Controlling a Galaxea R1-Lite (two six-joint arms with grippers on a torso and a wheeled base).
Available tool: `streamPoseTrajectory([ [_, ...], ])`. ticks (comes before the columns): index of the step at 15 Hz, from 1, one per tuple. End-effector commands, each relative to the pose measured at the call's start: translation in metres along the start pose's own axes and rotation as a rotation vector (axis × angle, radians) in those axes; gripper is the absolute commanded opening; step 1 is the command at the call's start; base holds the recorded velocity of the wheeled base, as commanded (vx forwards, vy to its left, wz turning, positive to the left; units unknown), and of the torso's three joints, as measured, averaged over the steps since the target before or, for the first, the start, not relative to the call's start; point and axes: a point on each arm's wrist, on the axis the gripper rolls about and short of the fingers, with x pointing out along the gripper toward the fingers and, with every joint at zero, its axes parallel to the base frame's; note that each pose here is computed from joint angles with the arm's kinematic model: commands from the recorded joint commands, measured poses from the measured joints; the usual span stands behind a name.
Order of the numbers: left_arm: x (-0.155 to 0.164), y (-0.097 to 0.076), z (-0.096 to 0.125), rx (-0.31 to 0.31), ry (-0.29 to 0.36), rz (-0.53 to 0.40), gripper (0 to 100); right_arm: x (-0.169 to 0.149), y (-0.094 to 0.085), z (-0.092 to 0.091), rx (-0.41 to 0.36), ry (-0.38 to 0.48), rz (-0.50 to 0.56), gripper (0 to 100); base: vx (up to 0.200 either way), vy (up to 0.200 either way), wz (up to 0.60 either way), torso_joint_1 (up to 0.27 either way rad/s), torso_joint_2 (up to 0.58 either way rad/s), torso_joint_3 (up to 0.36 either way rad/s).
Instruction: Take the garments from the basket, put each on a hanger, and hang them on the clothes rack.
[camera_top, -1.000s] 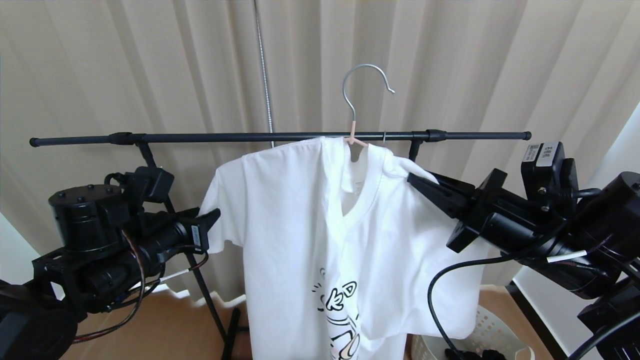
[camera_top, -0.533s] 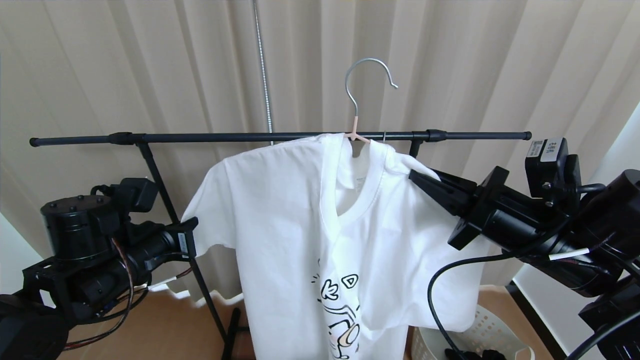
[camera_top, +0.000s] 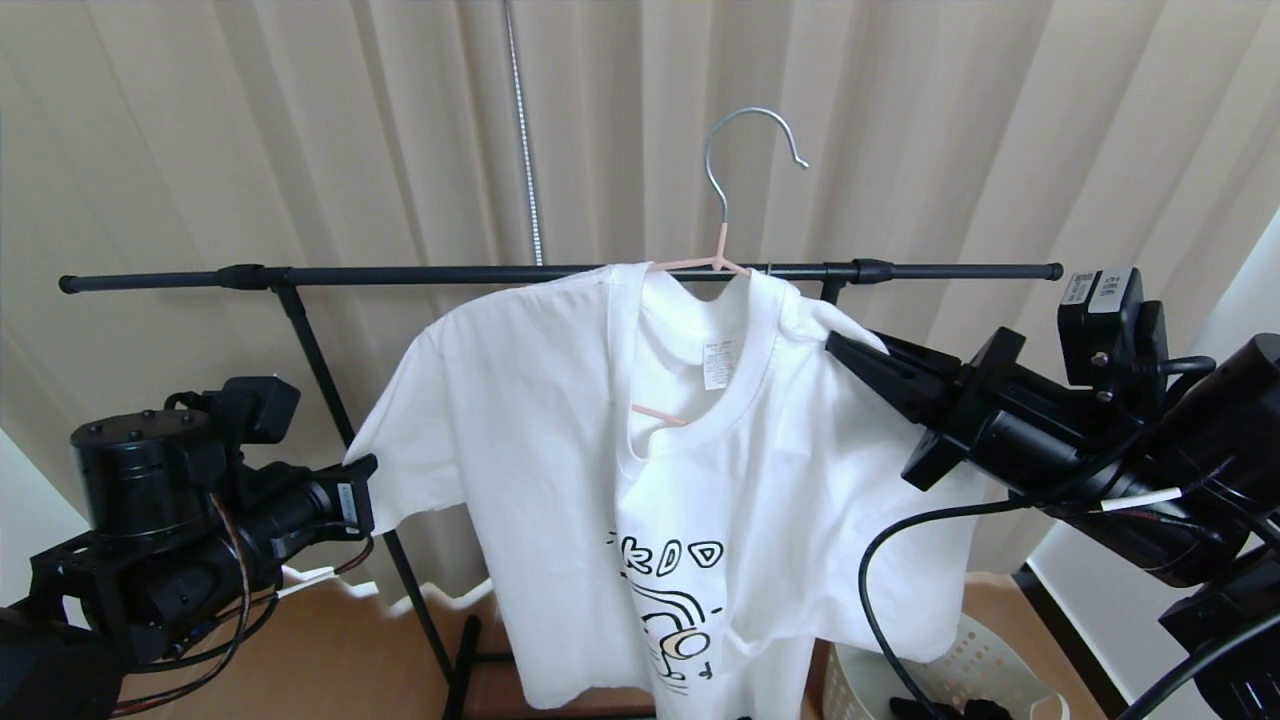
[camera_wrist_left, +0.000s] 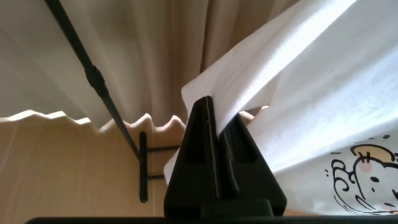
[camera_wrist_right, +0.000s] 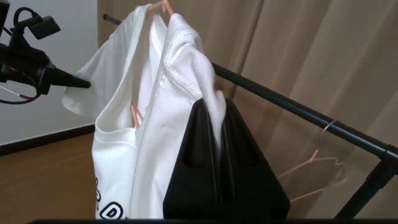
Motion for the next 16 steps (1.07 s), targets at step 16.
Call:
streamPoseTrajectory([
  [16, -0.002, 0.005, -0.011, -0.025, 0.045, 0.020, 0, -0.003, -0.014, 0.003, 0.014, -0.012, -0.046, 0, 0.000, 0.000, 0.00, 0.000, 0.00, 0.000],
])
